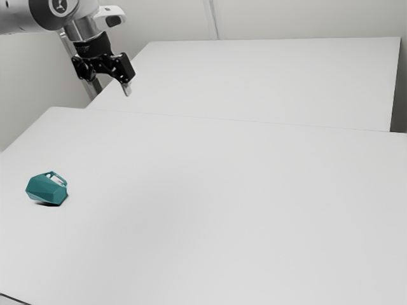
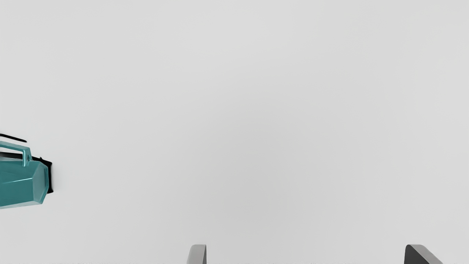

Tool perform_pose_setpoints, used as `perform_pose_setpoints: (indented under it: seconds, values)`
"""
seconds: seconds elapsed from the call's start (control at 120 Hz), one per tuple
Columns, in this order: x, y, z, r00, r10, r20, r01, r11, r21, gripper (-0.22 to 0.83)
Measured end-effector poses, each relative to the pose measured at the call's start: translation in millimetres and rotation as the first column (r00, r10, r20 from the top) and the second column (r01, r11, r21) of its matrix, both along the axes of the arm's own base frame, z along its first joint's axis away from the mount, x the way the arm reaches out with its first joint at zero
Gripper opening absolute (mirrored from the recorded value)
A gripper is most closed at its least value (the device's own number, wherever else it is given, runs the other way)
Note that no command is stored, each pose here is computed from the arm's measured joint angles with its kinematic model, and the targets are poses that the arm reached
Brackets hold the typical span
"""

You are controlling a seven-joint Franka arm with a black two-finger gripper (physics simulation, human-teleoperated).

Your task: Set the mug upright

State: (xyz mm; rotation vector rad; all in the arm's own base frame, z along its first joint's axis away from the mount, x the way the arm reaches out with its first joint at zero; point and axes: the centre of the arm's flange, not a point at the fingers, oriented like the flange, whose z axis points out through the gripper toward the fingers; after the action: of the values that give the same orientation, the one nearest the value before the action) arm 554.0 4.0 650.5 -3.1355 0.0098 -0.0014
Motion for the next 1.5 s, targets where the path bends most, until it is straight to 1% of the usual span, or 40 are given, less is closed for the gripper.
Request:
perform_pose_setpoints:
  seconds: [0.3, 0.558, 0.742, 1.0, 1.083, 1.192, 1.317, 1.5]
  values:
    - [-3, 11, 0, 1.0, 0.015, -0.017, -0.015, 1.0, -0.002, 0.6]
    - [-4, 48, -4, 0.997, 0.076, -0.029, -0.076, 0.997, -0.002, 0.6]
    - [-7, 94, -11, 0.989, 0.14, -0.039, -0.14, 0.99, -0.001, 0.6]
    - [-14, 181, -32, 0.971, 0.228, -0.068, -0.23, 0.973, -0.016, 0.6]
    - [-15, 201, -44, 0.969, 0.232, -0.081, -0.236, 0.971, -0.034, 0.6]
    - [-18, 227, -55, 0.97, 0.23, -0.079, -0.235, 0.97, -0.06, 0.6]
    - [-29, 261, -64, 0.971, 0.229, -0.064, -0.234, 0.968, -0.094, 0.6]
    - [-51, 306, -91, 0.975, 0.218, -0.047, -0.223, 0.963, -0.151, 0.6]
